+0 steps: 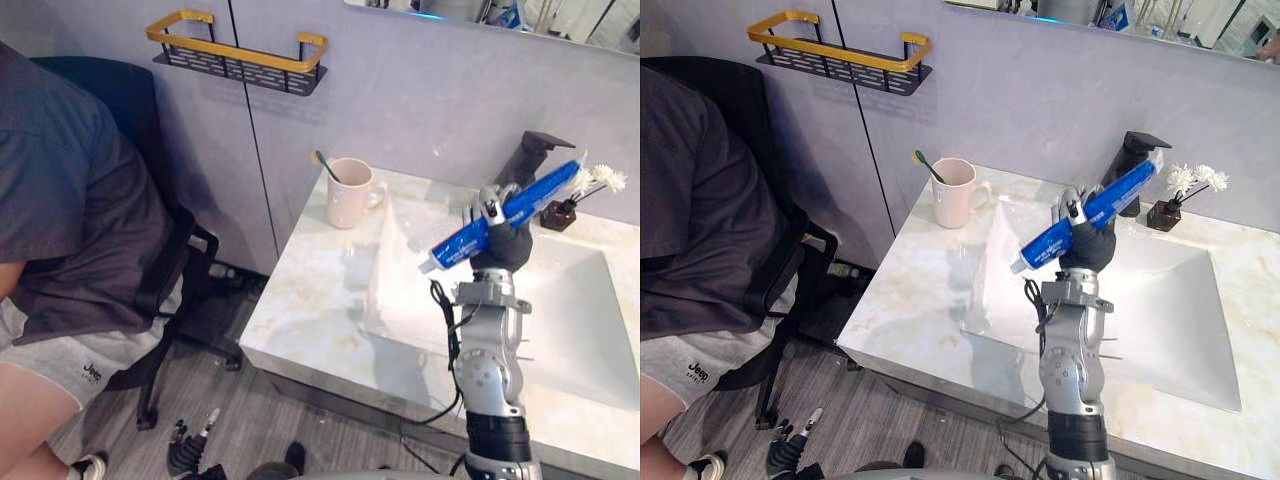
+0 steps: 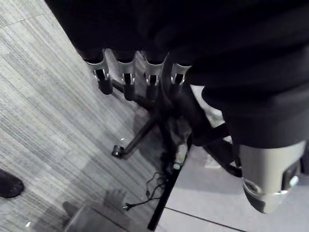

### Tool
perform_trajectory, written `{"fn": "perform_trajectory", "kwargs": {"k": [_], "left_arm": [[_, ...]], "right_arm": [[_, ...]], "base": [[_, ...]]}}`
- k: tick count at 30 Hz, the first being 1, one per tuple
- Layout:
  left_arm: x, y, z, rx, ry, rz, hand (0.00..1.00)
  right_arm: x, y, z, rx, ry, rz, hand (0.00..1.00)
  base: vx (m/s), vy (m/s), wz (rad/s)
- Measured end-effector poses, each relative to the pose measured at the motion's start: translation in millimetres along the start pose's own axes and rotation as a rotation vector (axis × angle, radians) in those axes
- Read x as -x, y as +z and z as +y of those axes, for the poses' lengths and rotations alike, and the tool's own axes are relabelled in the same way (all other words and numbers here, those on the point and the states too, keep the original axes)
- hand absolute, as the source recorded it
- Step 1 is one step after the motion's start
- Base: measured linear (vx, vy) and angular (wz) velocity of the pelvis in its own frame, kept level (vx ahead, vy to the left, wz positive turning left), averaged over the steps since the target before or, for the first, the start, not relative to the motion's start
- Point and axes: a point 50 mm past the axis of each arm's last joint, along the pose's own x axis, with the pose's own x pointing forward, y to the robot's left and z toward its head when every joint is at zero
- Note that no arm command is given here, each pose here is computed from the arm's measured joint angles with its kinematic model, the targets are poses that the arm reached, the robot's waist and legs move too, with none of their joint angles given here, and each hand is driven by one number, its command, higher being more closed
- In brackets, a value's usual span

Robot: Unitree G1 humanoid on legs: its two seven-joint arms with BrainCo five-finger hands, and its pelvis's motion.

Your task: Organize washtable

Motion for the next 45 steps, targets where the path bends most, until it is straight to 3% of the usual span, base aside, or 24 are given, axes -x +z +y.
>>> {"fn": "perform_trajectory", "kwargs": {"k": [3, 9, 12, 26, 45], "left_arm": [[-1.4, -0.2, -8.2, -0.077, -0.054, -0.004, 0.00], [-2.5, -5.3, -10.5, -0.184, -0.119, 0.006, 0.00], [-3.3, -5.4, -9.2, -0.201, -0.119, 0.005, 0.00], [-7.0, -6.8, -8.2, -0.244, -0.133, 0.012, 0.00], [-12.1, 5.3, -15.3, -0.269, -0.148, -0.039, 0.00]], "right_arm": [[-28.4, 13.1, 4.9, 0.139, 0.031, -0.095, 1.00], [-108.2, 53.2, 45.4, 0.439, 0.164, -0.301, 1.00], [-119.8, 61.1, 60.0, 0.503, 0.191, -0.351, 1.00], [-146.8, 44.2, 94.6, 0.623, 0.224, -0.324, 1.00], [-157.6, 22.9, 87.1, 0.713, 0.183, -0.212, 1.00]], "base": [[-0.01, -0.016, 0.06], [0.00, -0.018, 0.05], [0.01, -0.010, 0.04], [-0.02, -0.001, 0.02], [-0.01, 0.004, 0.07]]}}
